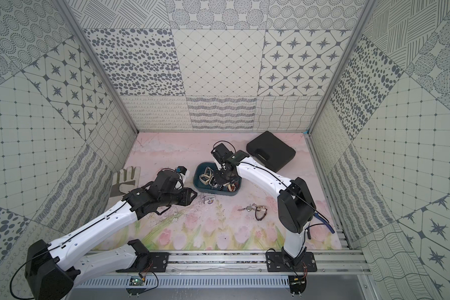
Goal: Put the watch into the storage box
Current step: Place the watch in the storage box.
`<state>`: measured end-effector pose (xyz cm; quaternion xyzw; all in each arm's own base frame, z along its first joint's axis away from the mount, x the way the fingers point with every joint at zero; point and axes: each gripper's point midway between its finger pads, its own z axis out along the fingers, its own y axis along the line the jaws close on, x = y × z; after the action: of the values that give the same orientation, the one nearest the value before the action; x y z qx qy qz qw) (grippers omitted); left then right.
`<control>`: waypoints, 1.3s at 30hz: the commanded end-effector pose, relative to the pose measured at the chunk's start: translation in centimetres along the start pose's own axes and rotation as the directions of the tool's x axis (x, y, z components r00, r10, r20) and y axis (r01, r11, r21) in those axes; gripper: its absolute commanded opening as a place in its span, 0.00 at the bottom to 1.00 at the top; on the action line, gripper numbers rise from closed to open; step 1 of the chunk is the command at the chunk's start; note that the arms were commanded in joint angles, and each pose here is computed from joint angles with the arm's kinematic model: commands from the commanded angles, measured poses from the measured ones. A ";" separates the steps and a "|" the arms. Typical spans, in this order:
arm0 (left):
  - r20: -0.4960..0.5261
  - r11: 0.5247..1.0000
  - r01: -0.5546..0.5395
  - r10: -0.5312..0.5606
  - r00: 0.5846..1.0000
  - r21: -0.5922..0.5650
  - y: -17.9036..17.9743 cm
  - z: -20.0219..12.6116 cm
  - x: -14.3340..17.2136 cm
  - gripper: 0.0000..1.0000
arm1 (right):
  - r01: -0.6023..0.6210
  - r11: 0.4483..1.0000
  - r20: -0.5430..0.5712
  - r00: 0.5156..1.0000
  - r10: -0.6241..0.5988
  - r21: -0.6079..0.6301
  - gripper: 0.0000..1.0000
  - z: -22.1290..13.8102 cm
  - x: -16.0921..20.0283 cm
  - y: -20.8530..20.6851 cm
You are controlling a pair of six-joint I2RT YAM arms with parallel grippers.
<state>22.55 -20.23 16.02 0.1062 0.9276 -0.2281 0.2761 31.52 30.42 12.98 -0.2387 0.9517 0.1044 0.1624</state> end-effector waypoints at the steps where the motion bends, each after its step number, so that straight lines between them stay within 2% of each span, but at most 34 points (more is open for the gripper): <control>1: 0.014 1.000 0.008 -0.008 1.000 0.005 0.1 -0.6 0.0 0.42 | 0.048 0.999 -0.004 0.999 -0.048 -0.019 0.00 0.9 -0.7 1.4; 16: 0.014 1.000 0.006 -0.006 1.000 0.003 0.1 -0.5 0.1 0.43 | 0.069 0.996 -0.062 0.996 -0.065 0.059 0.00 3.5 0.8 -0.4; 39: 0.008 1.000 0.004 -0.004 1.000 0.000 0.2 -0.2 0.2 0.43 | 0.089 0.995 -0.129 0.988 -0.081 0.053 0.00 6.4 3.1 -1.6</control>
<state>22.33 -20.03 16.22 0.1051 0.9255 -0.2314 0.2809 31.41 29.77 7.26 -0.2788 0.9506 0.0563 0.1242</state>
